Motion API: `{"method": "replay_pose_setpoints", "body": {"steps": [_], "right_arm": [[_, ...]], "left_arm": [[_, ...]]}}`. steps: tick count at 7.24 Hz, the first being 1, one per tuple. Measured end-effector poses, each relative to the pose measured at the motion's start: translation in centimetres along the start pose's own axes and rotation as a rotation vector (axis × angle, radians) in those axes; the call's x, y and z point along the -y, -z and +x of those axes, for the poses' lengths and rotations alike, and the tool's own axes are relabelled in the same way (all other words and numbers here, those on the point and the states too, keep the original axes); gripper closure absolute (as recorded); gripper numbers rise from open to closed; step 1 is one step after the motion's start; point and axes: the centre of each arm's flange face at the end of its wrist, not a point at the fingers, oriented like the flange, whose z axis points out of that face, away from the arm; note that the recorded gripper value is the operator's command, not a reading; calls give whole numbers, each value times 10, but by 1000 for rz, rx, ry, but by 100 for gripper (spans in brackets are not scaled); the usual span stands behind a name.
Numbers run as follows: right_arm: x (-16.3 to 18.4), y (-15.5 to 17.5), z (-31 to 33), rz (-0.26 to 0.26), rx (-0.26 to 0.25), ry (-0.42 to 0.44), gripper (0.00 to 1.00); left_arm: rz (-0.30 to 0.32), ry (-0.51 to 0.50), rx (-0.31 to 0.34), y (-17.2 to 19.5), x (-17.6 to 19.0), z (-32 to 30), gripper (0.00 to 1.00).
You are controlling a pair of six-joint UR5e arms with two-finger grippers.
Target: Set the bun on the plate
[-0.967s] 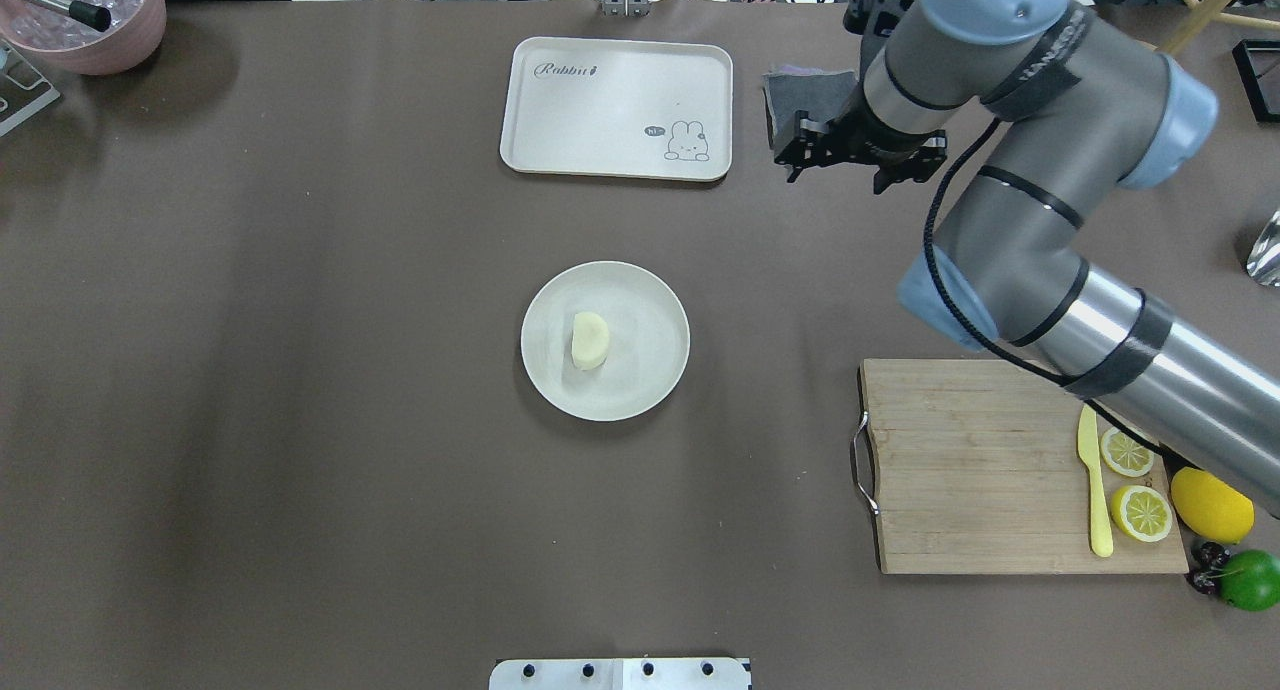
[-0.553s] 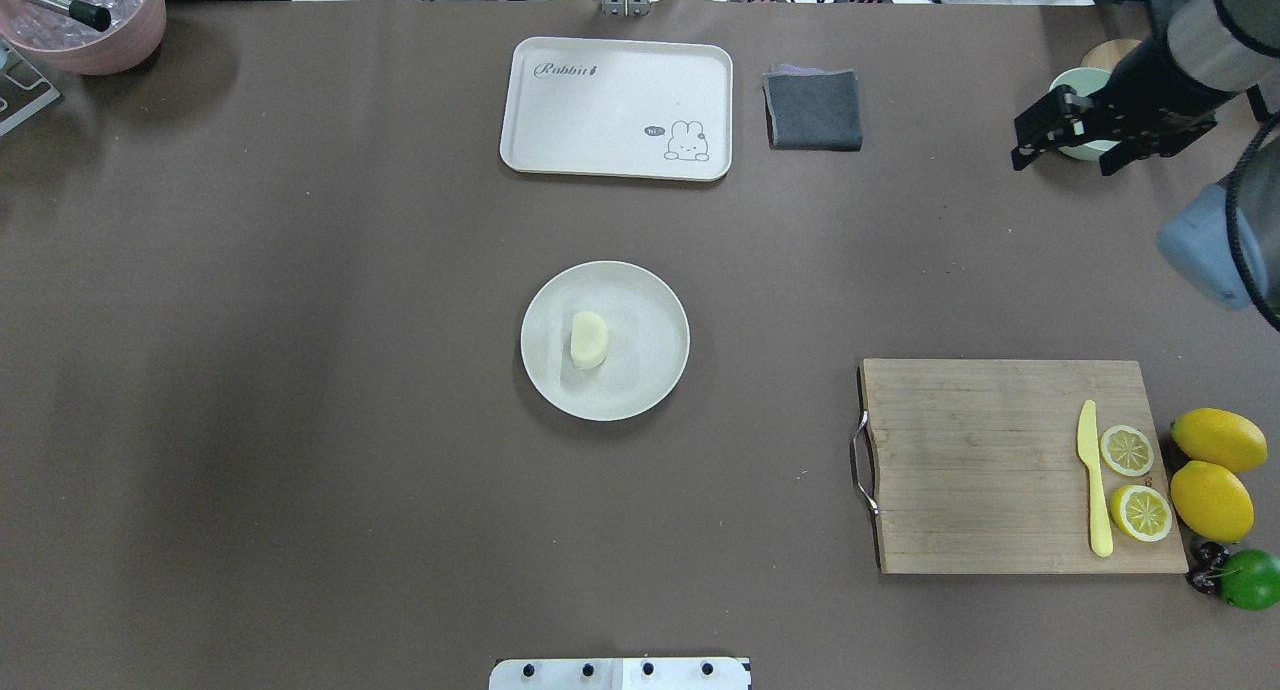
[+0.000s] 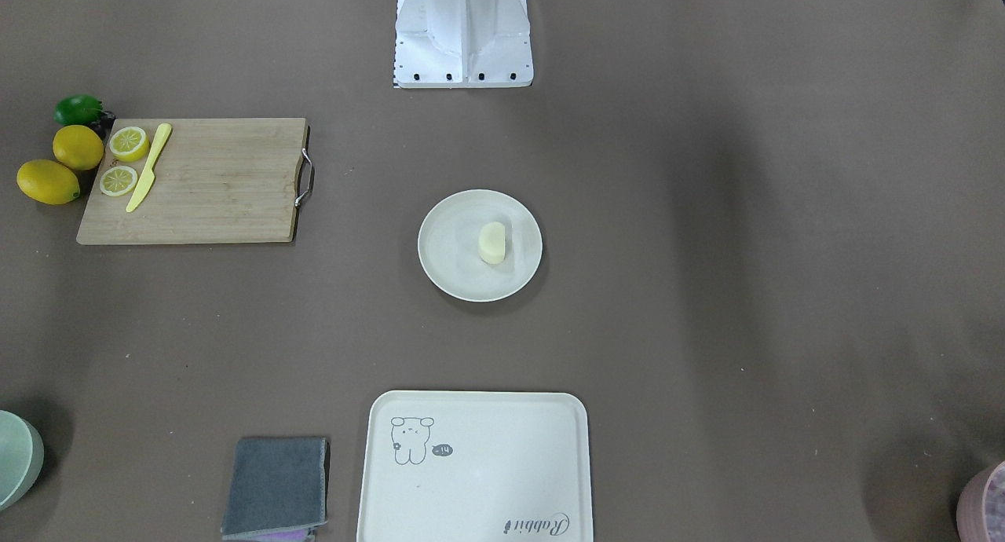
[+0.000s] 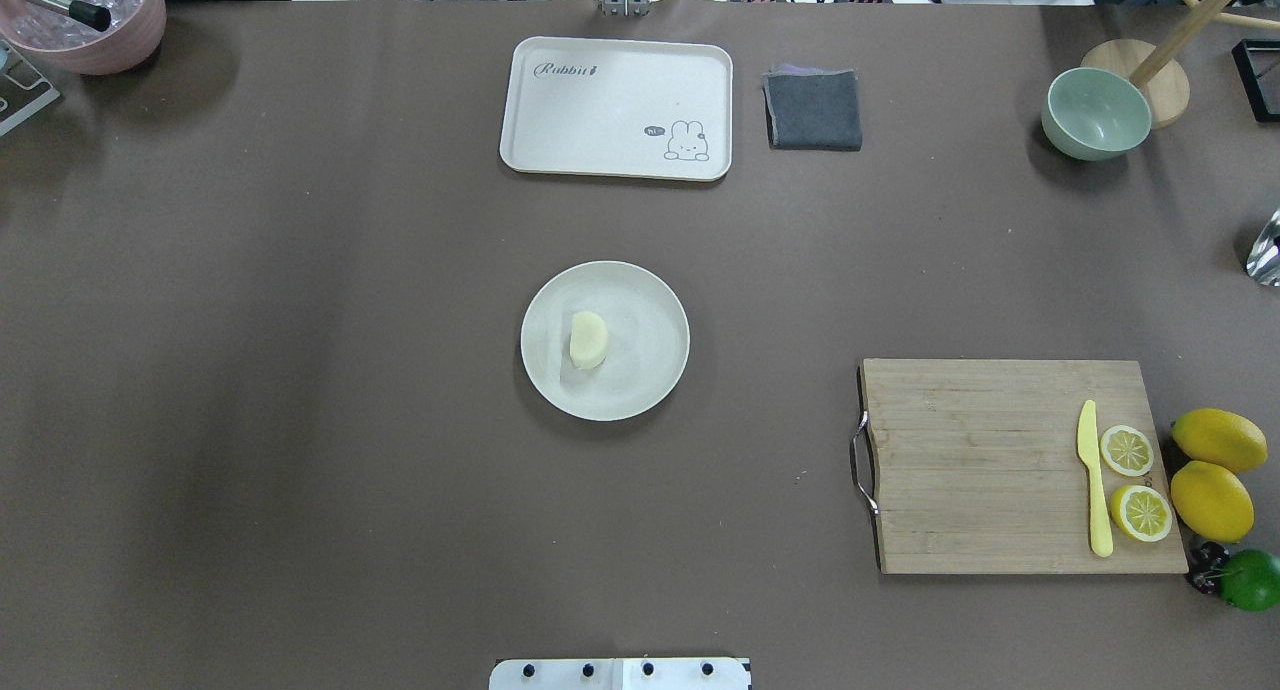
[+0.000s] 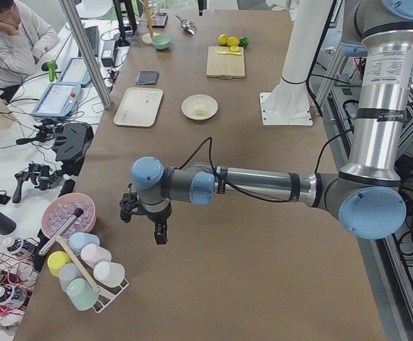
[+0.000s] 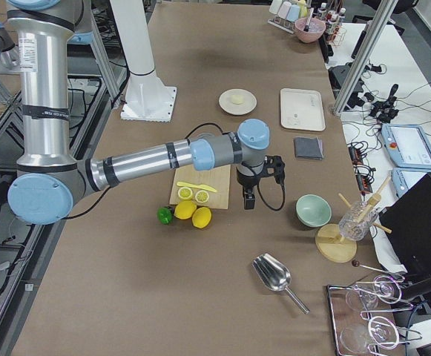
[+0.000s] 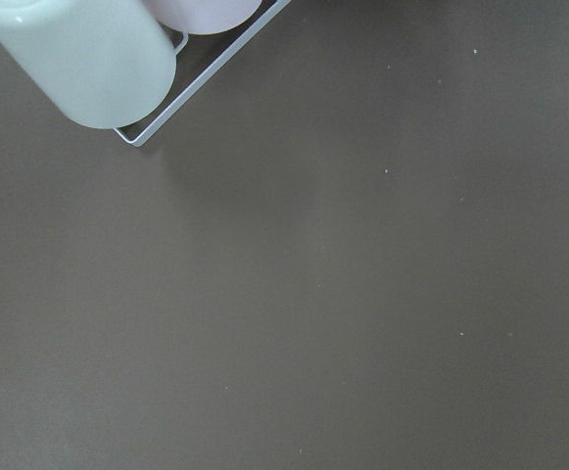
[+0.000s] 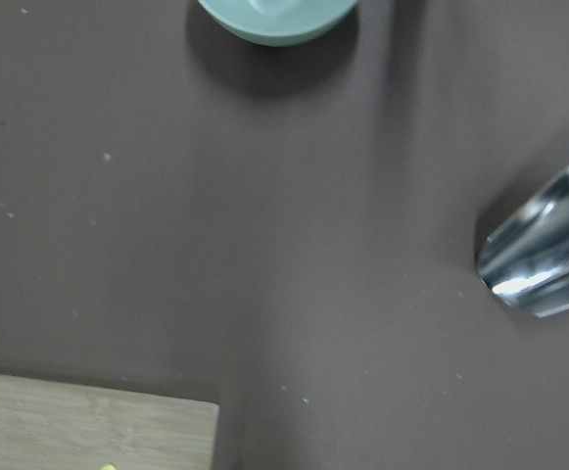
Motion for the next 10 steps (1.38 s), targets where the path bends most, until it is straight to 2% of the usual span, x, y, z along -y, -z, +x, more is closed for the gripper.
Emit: {"method": "replay_pose_setpoints", "body": {"steps": [2, 3, 6, 10], "right_arm": [[-38, -24, 52, -62, -13, -73, 0], [-46, -29, 69, -72, -19, -104, 0], [-52, -5, 105, -16, -28, -182, 0], [-63, -3, 117, -7, -32, -206, 0]], "left_arm": [[8, -1, -1, 0, -2, -1, 2], [8, 0, -2, 0, -2, 0, 2], [8, 2, -2, 0, -2, -1, 2], [10, 2, -2, 1, -2, -1, 2]]}}
